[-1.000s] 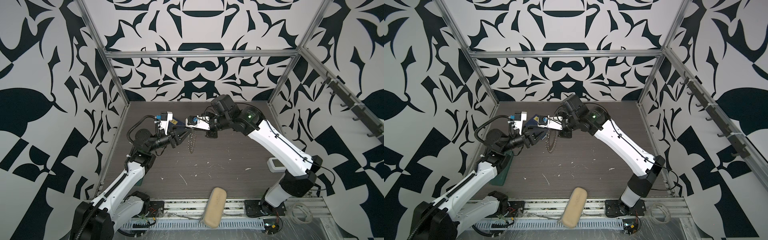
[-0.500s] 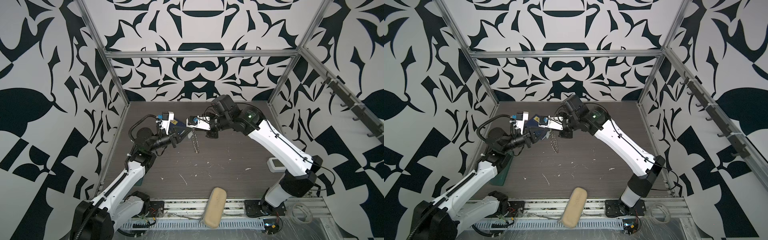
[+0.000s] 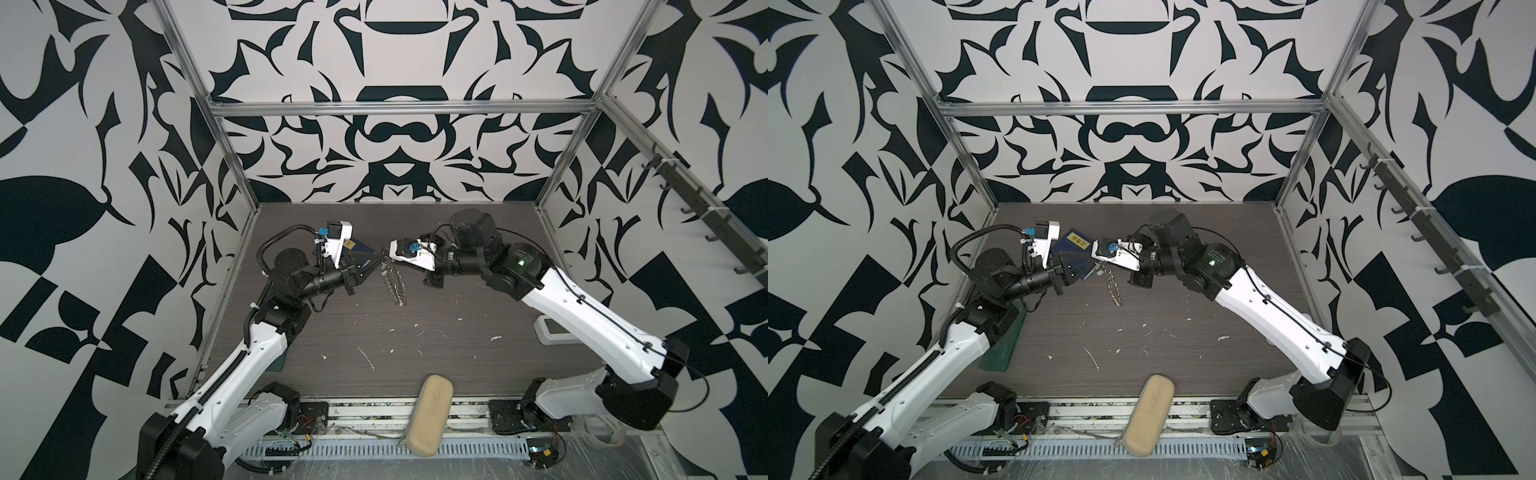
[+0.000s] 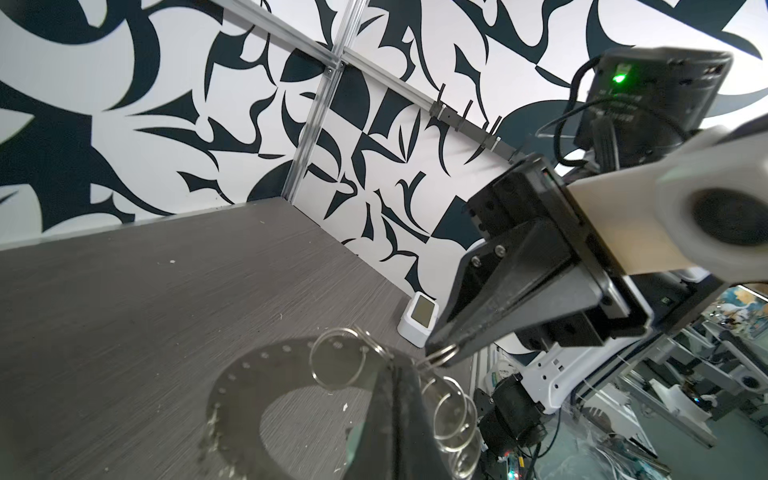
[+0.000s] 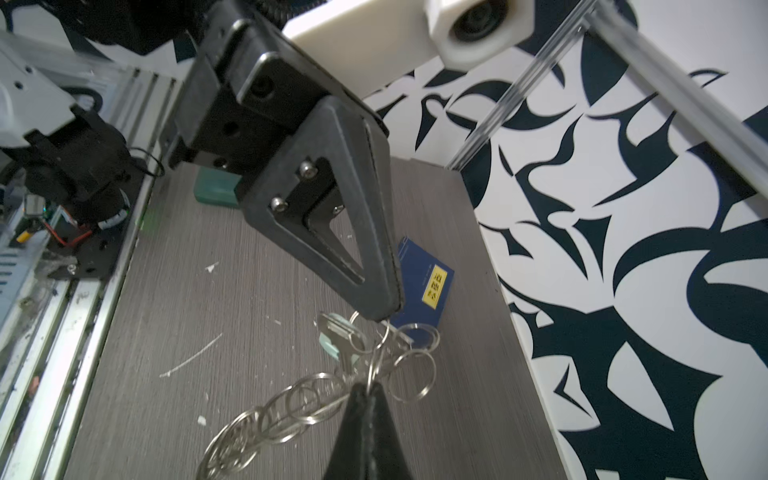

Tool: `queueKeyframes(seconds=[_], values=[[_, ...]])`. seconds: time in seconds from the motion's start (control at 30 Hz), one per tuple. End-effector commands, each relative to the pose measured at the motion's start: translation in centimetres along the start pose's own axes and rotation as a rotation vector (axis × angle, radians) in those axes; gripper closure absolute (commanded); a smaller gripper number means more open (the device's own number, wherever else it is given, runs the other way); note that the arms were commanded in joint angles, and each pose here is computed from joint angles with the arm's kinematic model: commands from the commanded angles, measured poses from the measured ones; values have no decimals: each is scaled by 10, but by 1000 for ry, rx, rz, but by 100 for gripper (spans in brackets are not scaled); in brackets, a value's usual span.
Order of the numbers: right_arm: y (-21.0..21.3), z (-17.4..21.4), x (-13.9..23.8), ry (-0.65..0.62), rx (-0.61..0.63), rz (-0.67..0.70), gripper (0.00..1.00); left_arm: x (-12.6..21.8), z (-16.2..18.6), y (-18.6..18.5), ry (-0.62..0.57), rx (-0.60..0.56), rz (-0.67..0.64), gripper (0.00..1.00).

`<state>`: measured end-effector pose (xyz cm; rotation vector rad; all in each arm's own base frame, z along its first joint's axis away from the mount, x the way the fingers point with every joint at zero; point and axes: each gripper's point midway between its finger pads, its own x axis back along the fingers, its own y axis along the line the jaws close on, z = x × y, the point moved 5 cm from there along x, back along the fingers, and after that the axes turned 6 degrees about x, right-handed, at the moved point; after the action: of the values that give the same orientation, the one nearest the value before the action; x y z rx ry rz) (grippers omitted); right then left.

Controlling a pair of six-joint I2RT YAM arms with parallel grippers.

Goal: Remove the keys from the keyring

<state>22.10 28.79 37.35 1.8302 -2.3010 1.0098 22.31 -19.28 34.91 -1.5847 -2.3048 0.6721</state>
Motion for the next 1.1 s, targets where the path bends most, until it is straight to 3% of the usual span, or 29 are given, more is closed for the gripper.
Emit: queueKeyframes(seconds=[0.0,0.43,0.77,1.07], values=[[-3,-25,20,-180,-11,48,100,10,-16,6,-42,-94,-137,100],[4,-8,11,-187,-76,50,100,-3,-37,-18,69,-116,-72,100],[1,-11,15,-191,-75,66,70,-9,-32,-24,93,-118,-69,100],[-7,-15,19,-195,-147,114,67,-10,-32,-19,94,-112,-99,100]])
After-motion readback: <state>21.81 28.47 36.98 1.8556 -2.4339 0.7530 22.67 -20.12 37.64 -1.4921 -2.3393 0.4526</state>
